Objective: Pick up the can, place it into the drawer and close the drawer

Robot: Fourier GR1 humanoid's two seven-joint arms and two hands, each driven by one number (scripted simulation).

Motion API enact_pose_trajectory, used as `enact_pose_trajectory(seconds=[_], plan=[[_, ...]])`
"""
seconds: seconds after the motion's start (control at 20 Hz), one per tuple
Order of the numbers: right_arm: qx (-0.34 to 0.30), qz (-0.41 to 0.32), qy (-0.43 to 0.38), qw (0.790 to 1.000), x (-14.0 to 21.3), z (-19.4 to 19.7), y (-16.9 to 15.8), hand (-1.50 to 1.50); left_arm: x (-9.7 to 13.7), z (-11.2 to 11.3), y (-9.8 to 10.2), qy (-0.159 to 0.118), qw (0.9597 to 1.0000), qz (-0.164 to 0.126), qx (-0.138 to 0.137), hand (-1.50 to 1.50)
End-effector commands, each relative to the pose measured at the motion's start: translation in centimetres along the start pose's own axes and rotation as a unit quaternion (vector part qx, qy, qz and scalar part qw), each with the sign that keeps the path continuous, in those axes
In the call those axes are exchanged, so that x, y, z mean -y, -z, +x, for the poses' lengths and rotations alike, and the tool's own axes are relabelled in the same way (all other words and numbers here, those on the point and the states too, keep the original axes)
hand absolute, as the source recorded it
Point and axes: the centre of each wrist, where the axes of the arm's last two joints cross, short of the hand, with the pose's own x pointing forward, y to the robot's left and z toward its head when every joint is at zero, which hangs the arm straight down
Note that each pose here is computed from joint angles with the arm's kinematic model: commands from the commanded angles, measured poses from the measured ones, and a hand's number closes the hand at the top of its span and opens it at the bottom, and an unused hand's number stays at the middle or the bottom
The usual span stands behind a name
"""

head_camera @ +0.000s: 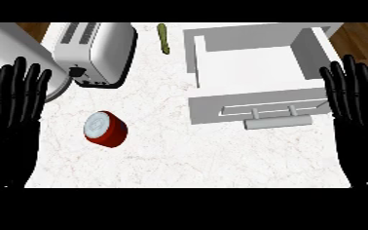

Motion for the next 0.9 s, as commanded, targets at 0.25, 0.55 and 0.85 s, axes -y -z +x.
enact_pose_trajectory(seconds=[0.25,0.55,0.85], plan=[[0.016,-0.042,0.01,0.999,0.6,1.0,0.1,-1.5,5.1,-1.1,2.2,-0.04,0.997,-0.053,0.039,-1.5],[-0.165,-0.065,-0.008,0.984,1.7,-1.6,-3.0,-1.5,4.5,0.0,0.1,0.006,0.982,-0.006,-0.189,-1.5],[-0.173,-0.07,0.0,0.982,3.4,-0.9,-3.2,-1.5,6.2,0.5,0.6,0.006,0.9827,0.001,-0.185,-1.5]])
